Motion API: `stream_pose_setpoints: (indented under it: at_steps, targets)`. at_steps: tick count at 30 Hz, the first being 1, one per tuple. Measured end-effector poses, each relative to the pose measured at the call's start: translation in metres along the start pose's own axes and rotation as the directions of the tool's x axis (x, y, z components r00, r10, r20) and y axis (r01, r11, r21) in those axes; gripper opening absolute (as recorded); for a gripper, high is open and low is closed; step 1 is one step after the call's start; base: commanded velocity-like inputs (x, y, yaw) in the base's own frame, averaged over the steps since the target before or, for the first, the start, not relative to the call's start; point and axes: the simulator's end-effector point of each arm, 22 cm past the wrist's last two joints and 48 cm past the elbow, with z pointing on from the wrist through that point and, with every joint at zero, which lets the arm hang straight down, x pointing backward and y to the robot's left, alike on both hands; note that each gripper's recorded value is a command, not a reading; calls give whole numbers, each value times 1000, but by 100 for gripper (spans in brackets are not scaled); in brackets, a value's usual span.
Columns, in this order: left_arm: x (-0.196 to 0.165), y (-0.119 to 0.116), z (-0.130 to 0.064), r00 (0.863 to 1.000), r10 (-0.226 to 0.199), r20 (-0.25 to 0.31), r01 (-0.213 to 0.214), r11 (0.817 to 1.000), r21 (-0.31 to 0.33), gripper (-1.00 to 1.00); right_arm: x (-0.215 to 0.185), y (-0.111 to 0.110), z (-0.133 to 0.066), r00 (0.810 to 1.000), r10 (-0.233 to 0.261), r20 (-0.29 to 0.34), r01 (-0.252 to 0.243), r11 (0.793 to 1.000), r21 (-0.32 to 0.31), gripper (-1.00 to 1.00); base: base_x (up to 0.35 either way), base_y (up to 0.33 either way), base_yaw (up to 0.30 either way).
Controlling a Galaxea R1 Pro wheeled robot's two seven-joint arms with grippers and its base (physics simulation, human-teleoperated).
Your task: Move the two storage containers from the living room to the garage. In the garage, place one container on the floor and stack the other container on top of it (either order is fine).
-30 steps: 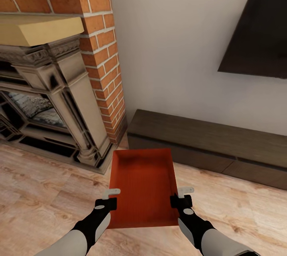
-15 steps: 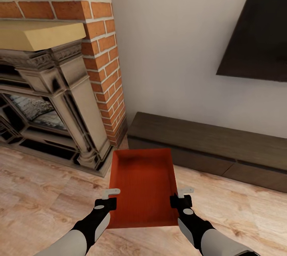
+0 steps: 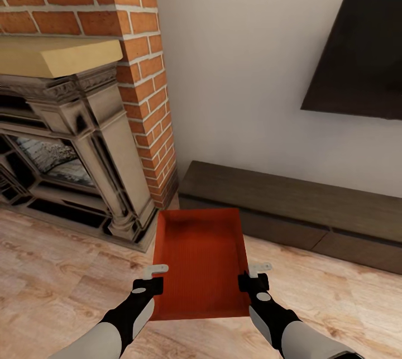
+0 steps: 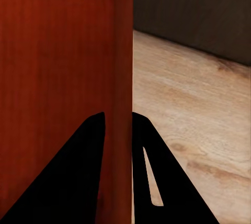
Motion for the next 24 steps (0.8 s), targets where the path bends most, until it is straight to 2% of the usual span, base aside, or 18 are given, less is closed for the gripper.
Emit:
stream_pose_setpoints:
  at_steps: [16,24]
  targets:
    - [-12,0,-6,1000,-5,24,5,1000,1,-100,-14,-1,-5,1000,-1,24,1,1000,2,-100,0,0,0]
    - [-19,0,-10,999,-6,36,6,1000,2,-100,-21,-2,-7,999,0,37,-1,1000,3,-100,0,0,-59]
